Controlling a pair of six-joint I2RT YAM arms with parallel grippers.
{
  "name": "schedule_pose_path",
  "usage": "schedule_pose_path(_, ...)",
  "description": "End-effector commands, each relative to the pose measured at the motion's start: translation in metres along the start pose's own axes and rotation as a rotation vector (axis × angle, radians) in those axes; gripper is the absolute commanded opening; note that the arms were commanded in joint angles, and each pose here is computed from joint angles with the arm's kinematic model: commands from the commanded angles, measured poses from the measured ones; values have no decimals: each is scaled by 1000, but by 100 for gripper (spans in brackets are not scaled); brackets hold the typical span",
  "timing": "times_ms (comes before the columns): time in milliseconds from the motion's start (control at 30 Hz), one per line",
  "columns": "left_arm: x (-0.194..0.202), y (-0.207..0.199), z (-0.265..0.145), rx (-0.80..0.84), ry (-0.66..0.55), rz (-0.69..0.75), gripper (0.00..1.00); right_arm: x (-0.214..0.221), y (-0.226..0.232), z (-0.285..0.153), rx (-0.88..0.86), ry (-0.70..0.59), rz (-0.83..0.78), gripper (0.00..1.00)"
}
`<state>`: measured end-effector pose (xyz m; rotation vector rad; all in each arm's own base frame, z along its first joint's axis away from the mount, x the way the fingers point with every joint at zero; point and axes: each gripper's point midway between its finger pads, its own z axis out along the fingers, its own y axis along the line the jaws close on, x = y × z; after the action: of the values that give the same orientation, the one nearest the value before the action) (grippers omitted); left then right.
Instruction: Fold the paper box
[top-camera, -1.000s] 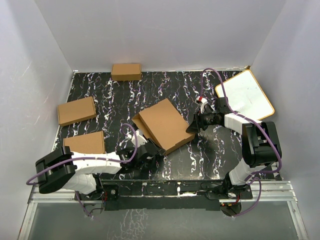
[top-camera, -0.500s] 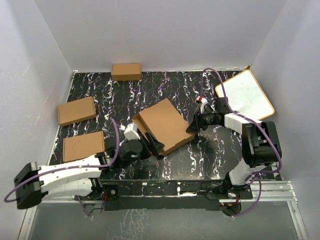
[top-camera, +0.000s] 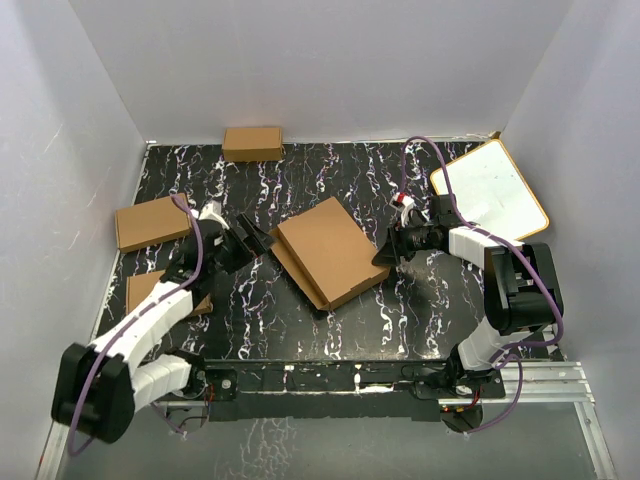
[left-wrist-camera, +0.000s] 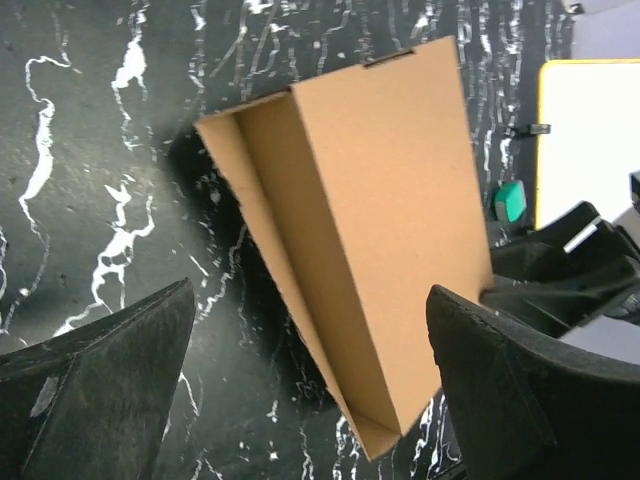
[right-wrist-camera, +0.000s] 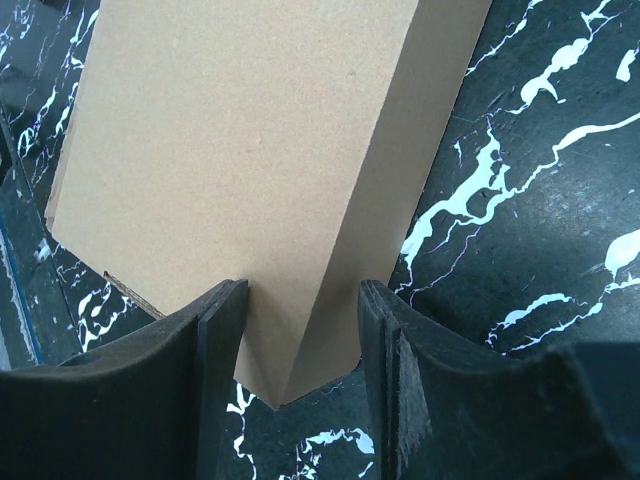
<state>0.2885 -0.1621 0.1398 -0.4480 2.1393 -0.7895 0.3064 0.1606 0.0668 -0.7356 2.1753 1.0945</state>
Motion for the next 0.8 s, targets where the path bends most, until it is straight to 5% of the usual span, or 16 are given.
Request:
schedule_pose_path(0, -9, -4, 17, 80, 69, -12, 97, 13, 0, 6, 4, 39, -17, 52)
schedule_pose_path(767, -15, 35, 104, 70, 122, -23, 97, 16, -1, 7, 6, 48, -13, 52)
